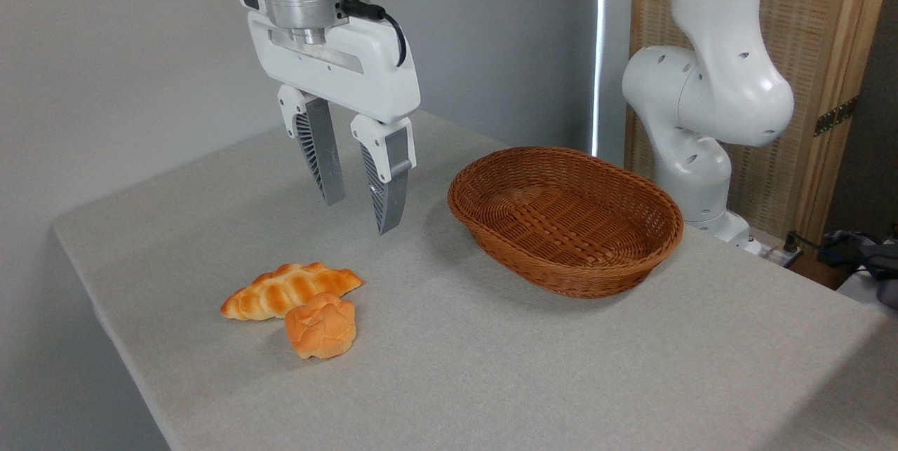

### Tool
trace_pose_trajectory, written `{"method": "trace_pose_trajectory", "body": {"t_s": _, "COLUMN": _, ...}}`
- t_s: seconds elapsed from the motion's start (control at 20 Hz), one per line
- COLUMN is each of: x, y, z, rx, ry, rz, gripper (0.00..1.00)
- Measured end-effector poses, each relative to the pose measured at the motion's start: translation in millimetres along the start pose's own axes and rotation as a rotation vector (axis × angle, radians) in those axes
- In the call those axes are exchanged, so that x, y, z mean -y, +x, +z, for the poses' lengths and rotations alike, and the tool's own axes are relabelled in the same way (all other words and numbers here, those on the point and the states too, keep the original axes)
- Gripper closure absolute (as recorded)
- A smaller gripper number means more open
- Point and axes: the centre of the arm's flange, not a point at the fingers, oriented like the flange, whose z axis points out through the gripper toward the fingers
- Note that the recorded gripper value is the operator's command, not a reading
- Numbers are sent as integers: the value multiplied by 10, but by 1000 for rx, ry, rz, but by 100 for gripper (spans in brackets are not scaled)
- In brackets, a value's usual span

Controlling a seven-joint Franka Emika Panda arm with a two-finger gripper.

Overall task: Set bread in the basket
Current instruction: 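Move the open gripper toward the small round orange bun, then lower the gripper down onto the round bun beside the long roll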

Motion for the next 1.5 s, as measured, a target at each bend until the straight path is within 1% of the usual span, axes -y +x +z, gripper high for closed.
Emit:
{"method": "trace_pose_trajectory", "body": {"t_s": 0.5, "x": -32, "y": 22, "z": 1, "rx": 0, "ry": 0, "rz": 7, "gripper": 0}}
{"method": "trace_pose_trajectory", "body": {"t_s": 0.65, "x": -113, "y": 81, "z": 10, "rx": 0, "ry": -2, "rz": 24, "gripper": 0}}
{"method": "trace_pose_trajectory", "body": {"t_s": 0.7, "x": -151, "y": 115, "z": 20, "rx": -6, "ry": -2, "rz": 32, "gripper": 0}}
{"method": "trace_pose_trajectory", "body": {"t_s": 0.85, "x": -250, "y": 232, "z": 90, "rx": -58, "ry": -13, "rz": 45, "gripper": 0}}
{"method": "trace_pose_trajectory", "body": {"t_s": 0.95, "x": -352, "y": 308, "z": 201, "rx": -71, "ry": -20, "rz": 62, "gripper": 0}}
{"method": "trace_pose_trajectory", "body": {"t_s": 1.25, "x": -857, "y": 583, "z": 678, "rx": -95, "ry": -8, "rz": 164, "gripper": 0}}
{"method": "trace_pose_trajectory", "body": {"t_s": 1.4, "x": -1069, "y": 612, "z": 910, "rx": -70, "ry": -21, "rz": 280, "gripper": 0}}
{"method": "trace_pose_trajectory", "body": {"t_s": 1.5, "x": -1113, "y": 594, "z": 1017, "rx": -56, "ry": -28, "rz": 351, "gripper": 0}}
